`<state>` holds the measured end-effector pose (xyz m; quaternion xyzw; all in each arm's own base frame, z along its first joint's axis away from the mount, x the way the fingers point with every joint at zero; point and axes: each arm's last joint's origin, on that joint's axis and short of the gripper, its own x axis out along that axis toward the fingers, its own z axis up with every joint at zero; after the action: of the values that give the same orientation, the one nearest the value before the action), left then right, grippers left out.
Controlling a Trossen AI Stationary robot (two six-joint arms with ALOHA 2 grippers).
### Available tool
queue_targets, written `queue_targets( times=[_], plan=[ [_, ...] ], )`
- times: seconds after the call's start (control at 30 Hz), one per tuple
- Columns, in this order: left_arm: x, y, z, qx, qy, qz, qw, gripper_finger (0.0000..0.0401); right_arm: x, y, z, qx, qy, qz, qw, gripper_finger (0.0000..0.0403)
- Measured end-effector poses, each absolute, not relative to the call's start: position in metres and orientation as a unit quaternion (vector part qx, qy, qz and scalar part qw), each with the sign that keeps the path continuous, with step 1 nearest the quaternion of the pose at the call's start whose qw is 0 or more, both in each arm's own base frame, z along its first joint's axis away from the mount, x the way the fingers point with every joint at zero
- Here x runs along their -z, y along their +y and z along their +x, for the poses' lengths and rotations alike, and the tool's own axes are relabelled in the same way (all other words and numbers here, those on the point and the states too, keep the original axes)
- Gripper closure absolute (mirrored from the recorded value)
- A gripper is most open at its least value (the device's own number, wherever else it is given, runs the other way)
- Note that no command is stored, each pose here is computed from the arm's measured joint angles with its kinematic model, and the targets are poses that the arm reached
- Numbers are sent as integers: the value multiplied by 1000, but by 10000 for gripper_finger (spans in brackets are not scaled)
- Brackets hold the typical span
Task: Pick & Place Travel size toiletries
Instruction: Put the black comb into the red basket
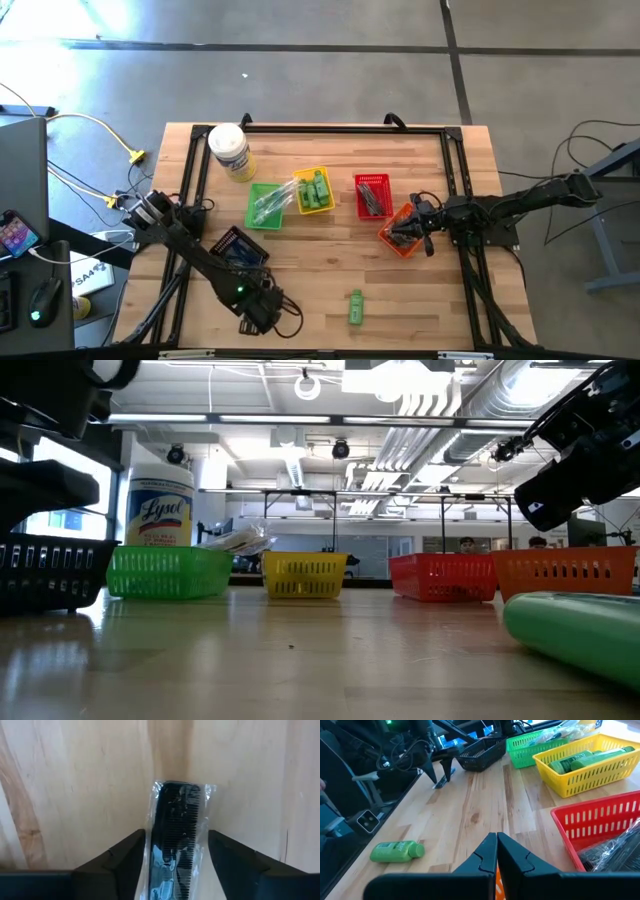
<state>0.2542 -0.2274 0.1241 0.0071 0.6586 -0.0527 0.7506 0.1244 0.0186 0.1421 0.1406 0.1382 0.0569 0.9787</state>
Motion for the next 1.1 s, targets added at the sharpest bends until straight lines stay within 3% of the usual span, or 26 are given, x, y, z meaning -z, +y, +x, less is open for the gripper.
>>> queue_targets(
  times=[0.23,0.43,0.8,1.1],
  plan=[
    [-124,-228,255,44,654,-3,755,235,-142,19,124,-58,138,135,980,399],
    [-124,-228,256,17,646,-26,763,299,-142,19,124,-58,138,135,980,399],
    [-136,-239,267,44,622,-29,781,389,-142,19,124,-58,137,135,980,399],
    [-166,-255,271,51,600,67,796,401,-142,19,124,-57,138,144,978,399]
  ],
)
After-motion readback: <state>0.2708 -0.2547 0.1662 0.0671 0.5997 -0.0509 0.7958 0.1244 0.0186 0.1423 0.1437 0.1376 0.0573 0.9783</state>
